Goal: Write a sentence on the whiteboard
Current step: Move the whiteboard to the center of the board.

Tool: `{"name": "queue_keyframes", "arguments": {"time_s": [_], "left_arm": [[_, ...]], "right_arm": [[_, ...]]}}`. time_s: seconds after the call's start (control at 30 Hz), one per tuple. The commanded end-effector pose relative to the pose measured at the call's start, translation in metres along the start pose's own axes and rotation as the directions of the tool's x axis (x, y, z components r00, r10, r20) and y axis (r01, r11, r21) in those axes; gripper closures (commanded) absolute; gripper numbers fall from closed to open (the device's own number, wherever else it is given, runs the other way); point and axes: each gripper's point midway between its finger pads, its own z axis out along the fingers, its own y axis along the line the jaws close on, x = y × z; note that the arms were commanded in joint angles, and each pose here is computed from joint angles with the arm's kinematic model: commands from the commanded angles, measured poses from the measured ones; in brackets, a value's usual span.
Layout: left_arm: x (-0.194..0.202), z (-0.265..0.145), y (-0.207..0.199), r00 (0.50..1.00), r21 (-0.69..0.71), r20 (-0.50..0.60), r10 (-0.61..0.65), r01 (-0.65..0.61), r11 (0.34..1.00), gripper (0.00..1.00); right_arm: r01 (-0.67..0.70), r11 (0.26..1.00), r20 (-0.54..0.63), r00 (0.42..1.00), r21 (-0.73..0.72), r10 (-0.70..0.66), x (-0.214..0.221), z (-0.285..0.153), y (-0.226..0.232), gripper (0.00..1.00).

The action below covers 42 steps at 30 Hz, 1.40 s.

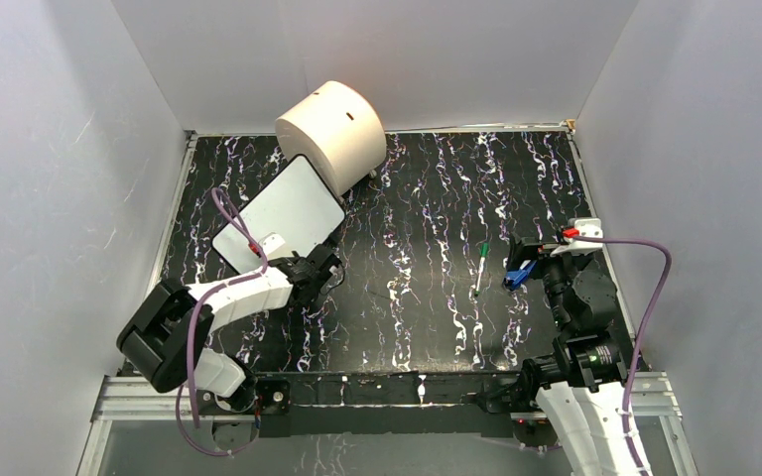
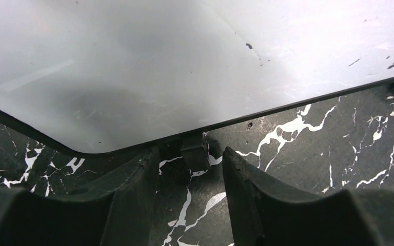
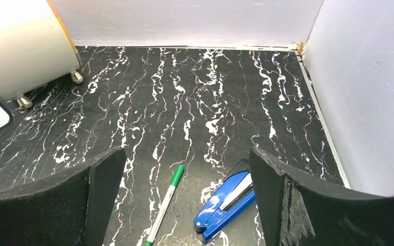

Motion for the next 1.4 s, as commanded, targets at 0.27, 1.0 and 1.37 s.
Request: {"name": "queue_keyframes", "arguments": {"time_s": [0.27, 1.0, 1.37], "left_arm": [[-0.007, 0.019, 0.002, 0.997, -0.046, 0.081, -0.003, 0.006, 0.999, 0.74], [0.06, -0.017, 0.005, 0.955, 0.208, -0.174, 0.24, -0.202, 0.957, 1.0], [0.082, -0.045, -0.045, 0.927, 0.356, -0.146, 0.344, -0.275, 0.893, 1.0]], "right_arm": [[-0.011, 1.0, 0.086, 0.996, -0.017, 0.013, -0.021, 0.001, 0.004, 0.01], [-0.013, 1.0, 0.101, 0.995, -0.021, 0.015, -0.025, -0.001, 0.004, 0.01], [-0.013, 1.0, 0.096, 0.995, -0.025, 0.015, -0.024, 0.0, 0.005, 0.01]]}}
